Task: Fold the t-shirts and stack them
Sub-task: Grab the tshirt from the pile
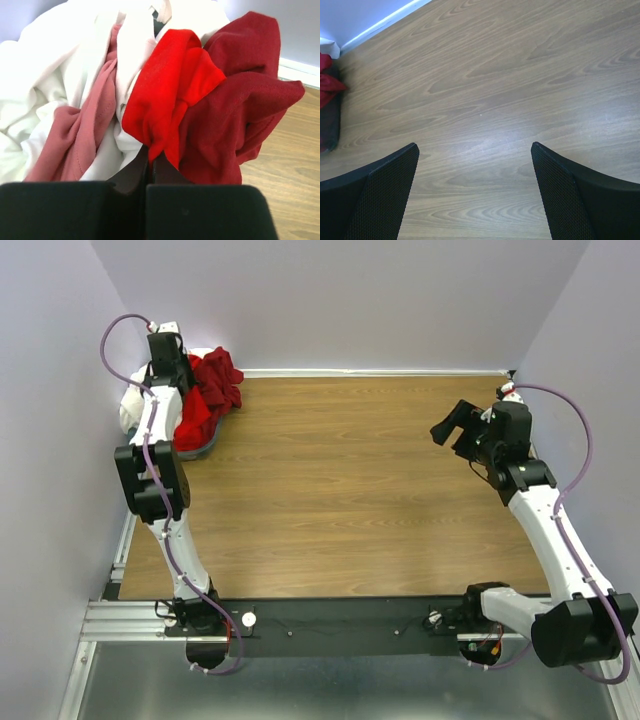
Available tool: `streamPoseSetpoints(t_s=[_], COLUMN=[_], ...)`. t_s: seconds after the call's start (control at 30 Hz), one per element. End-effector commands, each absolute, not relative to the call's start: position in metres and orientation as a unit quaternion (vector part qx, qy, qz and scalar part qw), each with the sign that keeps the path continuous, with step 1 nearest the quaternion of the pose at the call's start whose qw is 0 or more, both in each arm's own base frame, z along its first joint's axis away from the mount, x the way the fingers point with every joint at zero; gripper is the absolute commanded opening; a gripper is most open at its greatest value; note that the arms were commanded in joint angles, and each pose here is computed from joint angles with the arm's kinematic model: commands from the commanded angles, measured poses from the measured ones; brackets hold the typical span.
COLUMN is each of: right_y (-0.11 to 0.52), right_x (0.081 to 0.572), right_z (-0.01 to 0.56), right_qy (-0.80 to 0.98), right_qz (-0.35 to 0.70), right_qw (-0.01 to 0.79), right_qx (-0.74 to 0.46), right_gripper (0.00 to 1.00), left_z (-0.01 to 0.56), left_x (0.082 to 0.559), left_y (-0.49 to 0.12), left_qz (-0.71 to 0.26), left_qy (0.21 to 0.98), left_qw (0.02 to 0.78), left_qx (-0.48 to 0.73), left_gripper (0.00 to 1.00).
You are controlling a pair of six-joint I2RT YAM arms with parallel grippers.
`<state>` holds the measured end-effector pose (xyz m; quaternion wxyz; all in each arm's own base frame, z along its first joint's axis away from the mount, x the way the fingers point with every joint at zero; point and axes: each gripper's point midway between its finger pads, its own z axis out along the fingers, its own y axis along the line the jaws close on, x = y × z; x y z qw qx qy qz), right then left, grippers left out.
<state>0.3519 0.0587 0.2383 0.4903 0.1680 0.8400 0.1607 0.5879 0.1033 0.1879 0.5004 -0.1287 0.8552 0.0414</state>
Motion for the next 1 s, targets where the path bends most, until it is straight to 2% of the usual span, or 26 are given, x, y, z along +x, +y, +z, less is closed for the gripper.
streamPoseSetpoints(t_s=[0.0,0.2,0.5,0.97], right_y=[0.06,0.063,0.067,0.075], right_x=[0.354,0.359,0.363,0.355], right_z=[0.233,0.235,0.23,0.226], right_qy=[0.844,0.845,0.85,0.854], right_qz=[0.164,0.17,0.176,0.194], right_qw=[0.481,0.478,0.469,0.46], right_qx=[0.169,0.171,0.161,0.147], right_gripper=[1.0,1.0,1.0,1.0], left_z=[0.249,0.36,0.439,0.56], left_x=[0.585,0.553,0.512,0.49], left_y=[0.1,0.12,0.177,0.135], left_qz=[0.022,0.022,0.087,0.008], left_qy=[0.832,0.765,0.714,0.617], left_qw=[0.54,0.624,0.66,0.776], left_qx=[-0.126,-0.16,-0.218,-0.13], left_gripper=[0.0,0.0,0.0,0.0])
